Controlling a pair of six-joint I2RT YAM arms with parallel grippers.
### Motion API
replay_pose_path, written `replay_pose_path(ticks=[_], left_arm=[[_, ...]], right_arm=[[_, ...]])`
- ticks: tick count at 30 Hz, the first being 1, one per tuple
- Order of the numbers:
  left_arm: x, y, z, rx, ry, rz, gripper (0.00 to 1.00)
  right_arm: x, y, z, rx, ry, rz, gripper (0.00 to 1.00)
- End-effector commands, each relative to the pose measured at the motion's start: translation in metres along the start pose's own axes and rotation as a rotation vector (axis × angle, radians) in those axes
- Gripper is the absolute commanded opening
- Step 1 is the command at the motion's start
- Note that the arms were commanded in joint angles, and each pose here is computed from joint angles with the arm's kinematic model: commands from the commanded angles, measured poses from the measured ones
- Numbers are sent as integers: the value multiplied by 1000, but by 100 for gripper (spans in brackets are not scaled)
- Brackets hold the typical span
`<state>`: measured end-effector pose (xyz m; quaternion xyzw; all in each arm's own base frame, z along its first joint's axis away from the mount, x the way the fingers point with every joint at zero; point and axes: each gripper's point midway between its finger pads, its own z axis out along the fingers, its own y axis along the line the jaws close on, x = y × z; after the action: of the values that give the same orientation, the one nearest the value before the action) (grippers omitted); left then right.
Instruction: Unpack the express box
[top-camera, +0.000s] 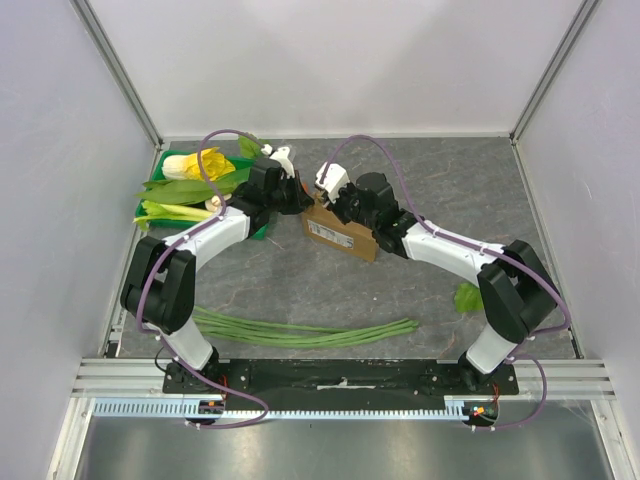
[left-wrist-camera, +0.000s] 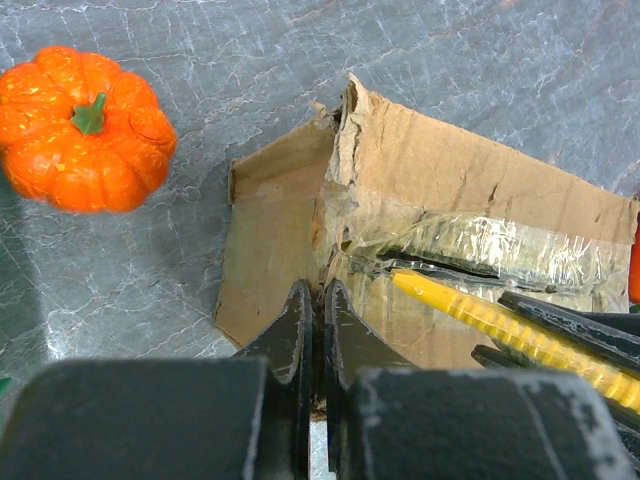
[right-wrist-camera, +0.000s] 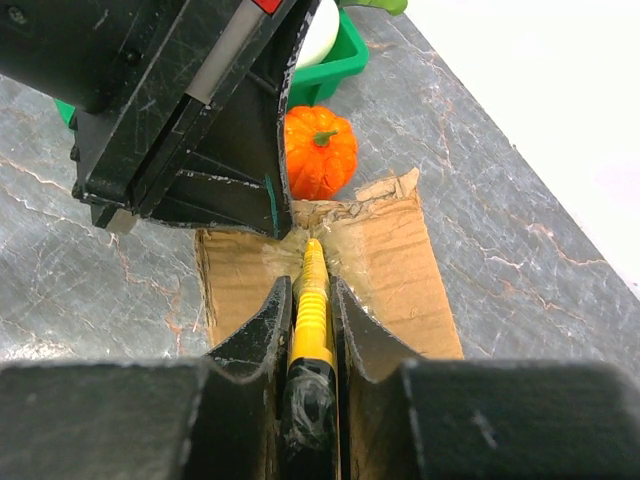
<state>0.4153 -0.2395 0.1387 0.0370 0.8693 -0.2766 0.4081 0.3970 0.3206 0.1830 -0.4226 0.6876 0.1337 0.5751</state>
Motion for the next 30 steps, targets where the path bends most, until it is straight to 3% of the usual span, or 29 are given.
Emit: replay_pose_path(ticks=[1, 16, 23, 26, 29, 30], left_arm=[[-18, 1, -3, -14, -48, 48, 2], [-19, -1, -6, -8, -52, 62, 2], [-19, -17, -9, 79, -35, 71, 2], [-23, -23, -12, 103, -46, 79, 8], [-27, -25, -15, 107, -59, 85, 18], [-28, -26, -16, 107, -62, 86, 26]], right_arm=[[13, -18, -18, 78, 75, -63, 0], [11, -25, -41, 99, 105, -116, 0], [-35, -33, -57, 129, -20, -36, 0], [-64, -43, -62, 164, -102, -5, 0], [-87, -51, -67, 194, -170, 35, 0], [-95, -53, -69, 208, -202, 61, 0]])
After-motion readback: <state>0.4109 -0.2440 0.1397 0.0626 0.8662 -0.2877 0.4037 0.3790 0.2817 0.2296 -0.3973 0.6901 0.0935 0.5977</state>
